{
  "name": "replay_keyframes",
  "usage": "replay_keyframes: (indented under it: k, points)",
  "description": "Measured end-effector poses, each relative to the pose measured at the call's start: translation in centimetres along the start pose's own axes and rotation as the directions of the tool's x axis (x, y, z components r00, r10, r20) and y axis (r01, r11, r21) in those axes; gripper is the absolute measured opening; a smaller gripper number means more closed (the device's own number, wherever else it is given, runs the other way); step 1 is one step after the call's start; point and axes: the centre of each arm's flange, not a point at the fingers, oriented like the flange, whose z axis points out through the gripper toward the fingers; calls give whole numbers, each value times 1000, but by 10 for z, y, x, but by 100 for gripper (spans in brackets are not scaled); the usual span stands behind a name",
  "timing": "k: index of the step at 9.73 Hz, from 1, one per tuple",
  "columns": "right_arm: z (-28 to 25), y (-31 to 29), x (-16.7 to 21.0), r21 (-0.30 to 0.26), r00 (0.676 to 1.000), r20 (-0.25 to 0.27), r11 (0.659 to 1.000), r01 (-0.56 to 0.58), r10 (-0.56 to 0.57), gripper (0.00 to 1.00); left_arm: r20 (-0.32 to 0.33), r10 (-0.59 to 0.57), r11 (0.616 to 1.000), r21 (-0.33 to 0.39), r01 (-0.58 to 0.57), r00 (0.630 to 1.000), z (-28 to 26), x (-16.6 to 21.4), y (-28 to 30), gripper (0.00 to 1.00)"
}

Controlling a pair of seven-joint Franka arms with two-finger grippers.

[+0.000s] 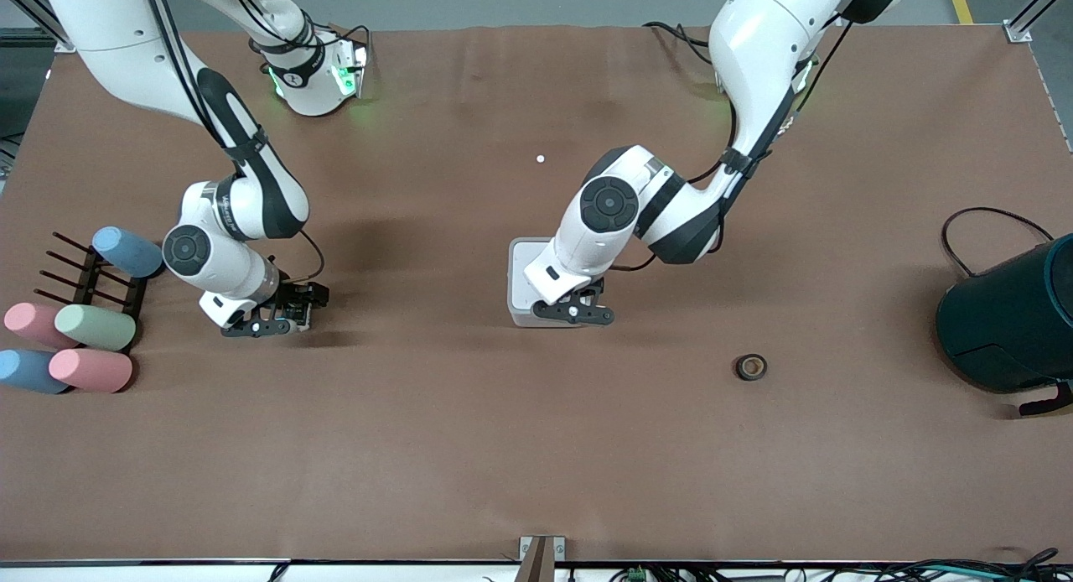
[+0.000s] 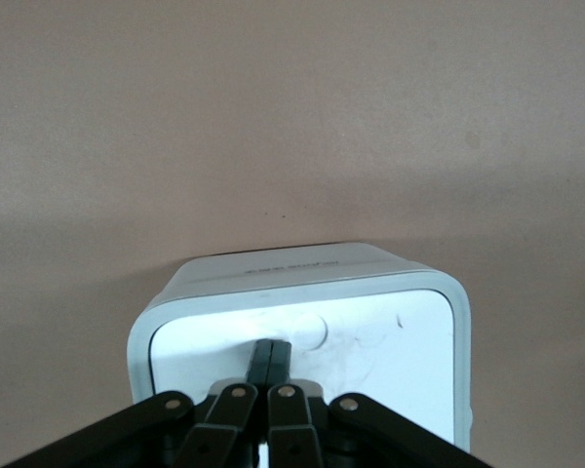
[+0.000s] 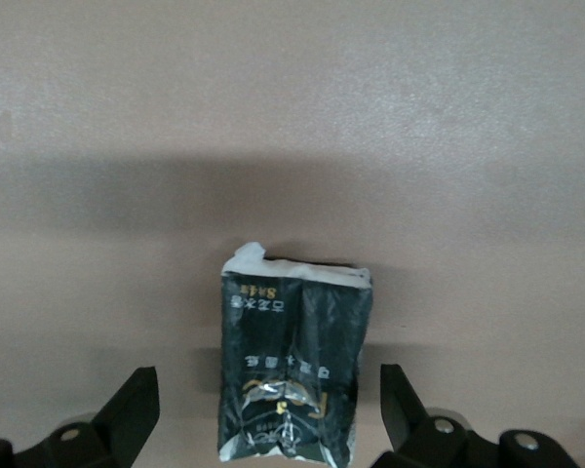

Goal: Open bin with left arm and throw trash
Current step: 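Lift the bin lid open with the left gripper, then grasp the black wrapper with the right gripper while the left gripper grasps the tape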

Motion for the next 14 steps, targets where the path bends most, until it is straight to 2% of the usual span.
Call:
replay_keyframes:
  k: [1,2,4,5,6,7,8,10,13,14]
  points:
    - [0,0,0,0,1000,0,1000,-1,1,83,9,-6,1000,12,5,1000,-5,3,-4,1]
    - [0,1,0,0,1000,1,1000,-4,4,68,25,-10,998,60,9,1000,-26,16,-24,1]
    - [-1,3,0,0,1000,2,1000,-7,7,36,64,49,992,117,-56,997,-101,56,-116,1]
    - [-4,3,0,-1,1000,10,1000,-16,16,32,74,97,987,120,-105,993,-123,73,-169,2]
    - [-9,1,1,-2,999,36,999,-40,40,32,95,124,984,120,-135,988,-121,86,-218,4]
    - [-27,-4,7,-7,995,69,997,-77,78,32,120,142,978,135,-158,983,-100,96,-262,13]
    - [-61,-20,18,-18,988,90,992,-125,126,32,122,171,970,153,-189,978,-73,106,-298,27]
    - [-142,-82,38,-20,972,85,975,-220,221,31,123,216,961,148,-233,969,-26,114,-332,57]
    - [-227,-212,38,106,924,43,918,-382,379,31,71,241,959,136,-249,968,18,105,-336,98]
    - [-247,-259,32,144,903,23,892,-428,429,31,55,238,961,129,-243,970,35,97,-344,100]
